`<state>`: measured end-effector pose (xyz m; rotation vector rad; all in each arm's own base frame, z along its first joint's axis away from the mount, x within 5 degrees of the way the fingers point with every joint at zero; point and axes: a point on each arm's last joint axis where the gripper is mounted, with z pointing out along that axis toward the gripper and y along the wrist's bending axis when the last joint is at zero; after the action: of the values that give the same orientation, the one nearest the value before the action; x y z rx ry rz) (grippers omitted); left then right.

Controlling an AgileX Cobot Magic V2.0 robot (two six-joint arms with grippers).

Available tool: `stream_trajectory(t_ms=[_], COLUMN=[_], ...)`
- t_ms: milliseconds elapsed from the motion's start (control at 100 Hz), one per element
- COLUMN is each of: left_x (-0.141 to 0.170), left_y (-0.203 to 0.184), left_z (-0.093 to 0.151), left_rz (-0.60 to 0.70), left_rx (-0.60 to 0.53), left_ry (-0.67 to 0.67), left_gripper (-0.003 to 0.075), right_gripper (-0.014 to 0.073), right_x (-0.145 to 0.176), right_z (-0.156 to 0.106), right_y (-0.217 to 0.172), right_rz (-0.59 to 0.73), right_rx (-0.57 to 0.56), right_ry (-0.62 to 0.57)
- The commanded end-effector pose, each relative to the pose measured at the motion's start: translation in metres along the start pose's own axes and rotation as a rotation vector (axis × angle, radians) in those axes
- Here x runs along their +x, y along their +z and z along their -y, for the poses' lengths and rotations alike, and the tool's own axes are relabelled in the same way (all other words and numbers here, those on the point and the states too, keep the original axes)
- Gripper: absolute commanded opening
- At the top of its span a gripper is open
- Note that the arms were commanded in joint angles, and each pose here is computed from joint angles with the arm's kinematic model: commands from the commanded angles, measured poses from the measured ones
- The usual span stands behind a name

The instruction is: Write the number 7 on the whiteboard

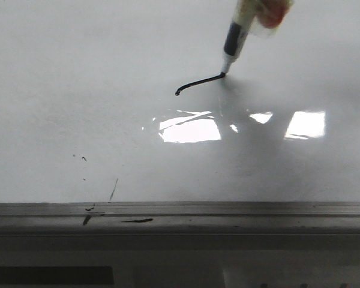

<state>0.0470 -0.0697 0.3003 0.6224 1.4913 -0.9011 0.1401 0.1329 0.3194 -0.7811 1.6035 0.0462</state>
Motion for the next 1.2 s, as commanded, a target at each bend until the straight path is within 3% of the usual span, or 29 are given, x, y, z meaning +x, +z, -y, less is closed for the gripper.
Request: stream_trajectory(t_ms=[0,110,210,370,460,630,760,870,940,990,1110,1190], left_x=[-0.011,-0.011,-0.011,-0.011,-0.010,-0.008,-0.008,-0.008,-0.007,-0.006,-0.003,-0.002], left_y=[0.000,0.000,0.000,0.000,0.000,0.000,0.000,0.000,0.000,0.001,0.008,0.016], left_z=[-0.001,-0.001,-0.001,-0.001,-0.001,0.002,0.002,0.002,0.003,0.004,0.001,0.001], left_rz=[0.053,0.053,0.053,0.053,0.046,0.015,0.017,0.014,0.004,-0.005,-0.041,-0.082], left_rx=[-0.026,-0.026,-0.026,-0.026,-0.019,0.011,0.010,0.012,0.022,0.028,0.012,0.010], left_ry=[-0.023,-0.023,-0.023,-0.024,-0.030,-0.030,-0.030,-0.030,-0.028,-0.028,-0.009,0.039], left_gripper=[-0.0004,-0.0004,-0.0004,-0.0004,-0.0004,-0.0004,-0.0004,0.0011,0.0077,0.0165,0.0451,0.0523], right_gripper=[-0.0067,-0.0067,-0.0067,-0.0066,-0.0066,-0.0066,-0.0066,-0.0066,-0.0066,-0.0066,-0.0067,-0.0067], right_x=[0.001,0.000,0.006,0.024,0.040,0.050,0.032,-0.010,-0.033,-0.043,-0.050,-0.048], right_z=[0.015,0.016,0.010,-0.019,-0.030,-0.039,-0.035,-0.025,-0.017,-0.012,-0.010,-0.019], right_y=[-0.005,-0.008,-0.008,-0.007,-0.010,-0.013,-0.016,-0.032,-0.044,-0.048,-0.050,-0.048], right_rz=[-0.062,-0.053,-0.107,-0.105,-0.160,-0.181,-0.111,0.093,0.208,0.249,0.274,0.280], right_rx=[0.112,0.096,0.042,-0.135,-0.156,-0.192,-0.211,-0.305,-0.347,-0.346,-0.353,-0.410], right_ry=[-0.021,0.003,0.104,0.075,0.131,0.125,0.155,0.188,0.207,0.214,0.211,0.198])
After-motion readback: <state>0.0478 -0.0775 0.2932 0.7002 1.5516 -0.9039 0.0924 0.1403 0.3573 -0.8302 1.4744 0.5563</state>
